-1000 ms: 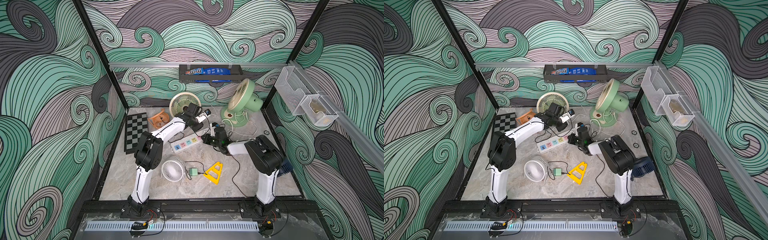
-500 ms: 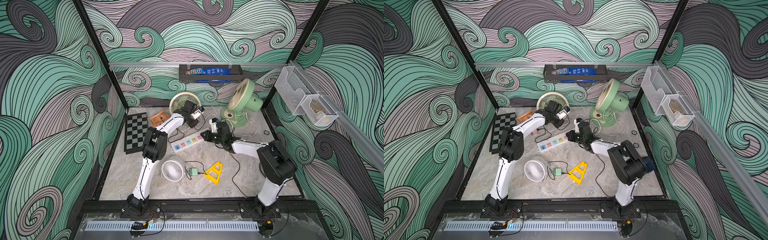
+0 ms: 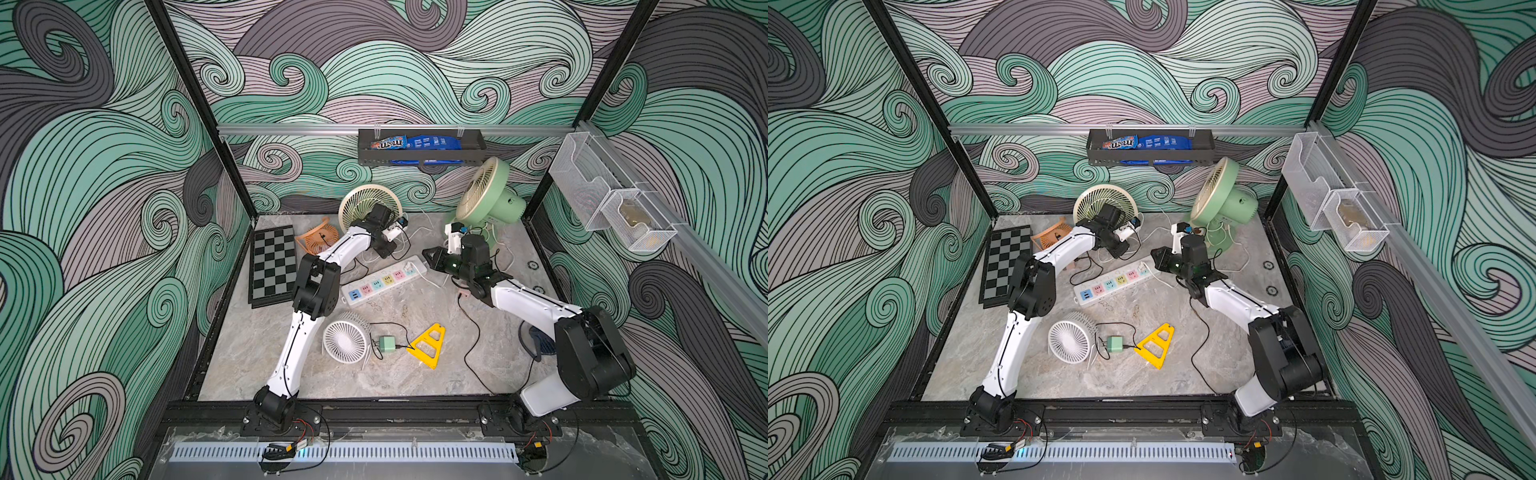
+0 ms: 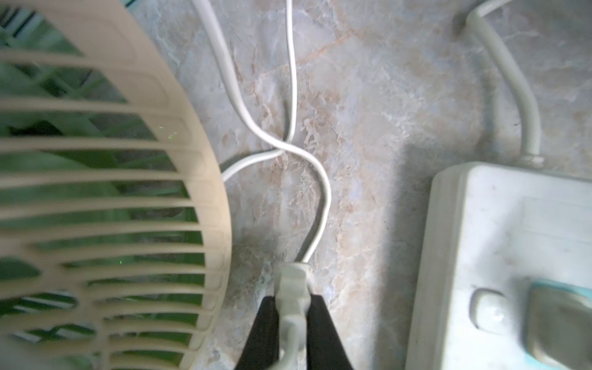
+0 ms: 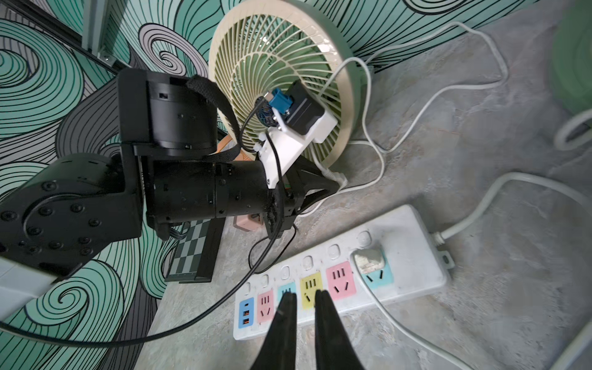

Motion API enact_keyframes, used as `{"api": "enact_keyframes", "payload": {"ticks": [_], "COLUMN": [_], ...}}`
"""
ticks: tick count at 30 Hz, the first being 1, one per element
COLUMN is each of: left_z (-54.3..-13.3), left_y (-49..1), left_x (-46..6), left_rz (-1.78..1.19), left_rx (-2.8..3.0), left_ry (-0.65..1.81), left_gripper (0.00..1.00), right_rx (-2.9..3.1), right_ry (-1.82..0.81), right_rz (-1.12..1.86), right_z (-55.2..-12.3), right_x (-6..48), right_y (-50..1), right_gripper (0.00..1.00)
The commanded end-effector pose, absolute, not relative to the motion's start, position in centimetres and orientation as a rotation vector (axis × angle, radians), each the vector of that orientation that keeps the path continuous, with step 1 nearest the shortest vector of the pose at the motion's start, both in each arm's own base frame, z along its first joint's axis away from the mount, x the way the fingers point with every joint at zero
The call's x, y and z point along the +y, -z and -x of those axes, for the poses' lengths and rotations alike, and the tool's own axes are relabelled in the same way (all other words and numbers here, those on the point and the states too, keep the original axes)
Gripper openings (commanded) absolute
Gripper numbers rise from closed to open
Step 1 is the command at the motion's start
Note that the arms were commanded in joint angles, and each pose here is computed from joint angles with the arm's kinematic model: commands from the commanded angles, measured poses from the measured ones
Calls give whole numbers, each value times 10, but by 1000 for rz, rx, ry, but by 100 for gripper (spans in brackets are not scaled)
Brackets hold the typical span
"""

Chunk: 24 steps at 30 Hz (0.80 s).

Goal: Unplug the desk fan from the power strip
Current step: Place the plug at the center of the board.

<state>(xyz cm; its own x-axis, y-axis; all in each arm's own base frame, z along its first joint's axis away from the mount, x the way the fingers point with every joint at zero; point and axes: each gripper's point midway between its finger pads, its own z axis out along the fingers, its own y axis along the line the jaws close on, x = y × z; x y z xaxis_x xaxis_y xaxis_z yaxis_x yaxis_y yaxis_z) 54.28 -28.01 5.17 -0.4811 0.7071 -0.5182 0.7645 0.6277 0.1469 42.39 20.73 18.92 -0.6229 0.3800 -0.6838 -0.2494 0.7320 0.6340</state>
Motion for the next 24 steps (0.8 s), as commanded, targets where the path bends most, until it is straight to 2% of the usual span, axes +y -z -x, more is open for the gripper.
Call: {"api": "enact_keyframes", "payload": {"ticks": [1, 6, 11, 16, 24], "left_z": [-547, -547, -542, -535, -507], "left_y": [-55, -62, -81, -104, -142], "left_x": [-275, -274, -275, -277, -292], "left_rz": [-1116, -1107, -1110, -1122, -1183], "left_rx": [2330, 2328, 2309, 2271, 2186], "left_ry": [162, 163, 186, 211, 415], "left_gripper": [6, 30, 45, 52, 52], "right_rx": [2069, 2084, 2116, 2126, 2179], "right_ry": [-880, -886, -883, -888, -943], "right_rz": [-99, -95, -89, -79, -60], "right_z": [-421, -424, -428, -433, -444], "right_x": [201, 201, 203, 204, 204], "right_y": [-184, -175, -162, -156, -131], "right_gripper": [18, 19, 21, 21, 17]}}
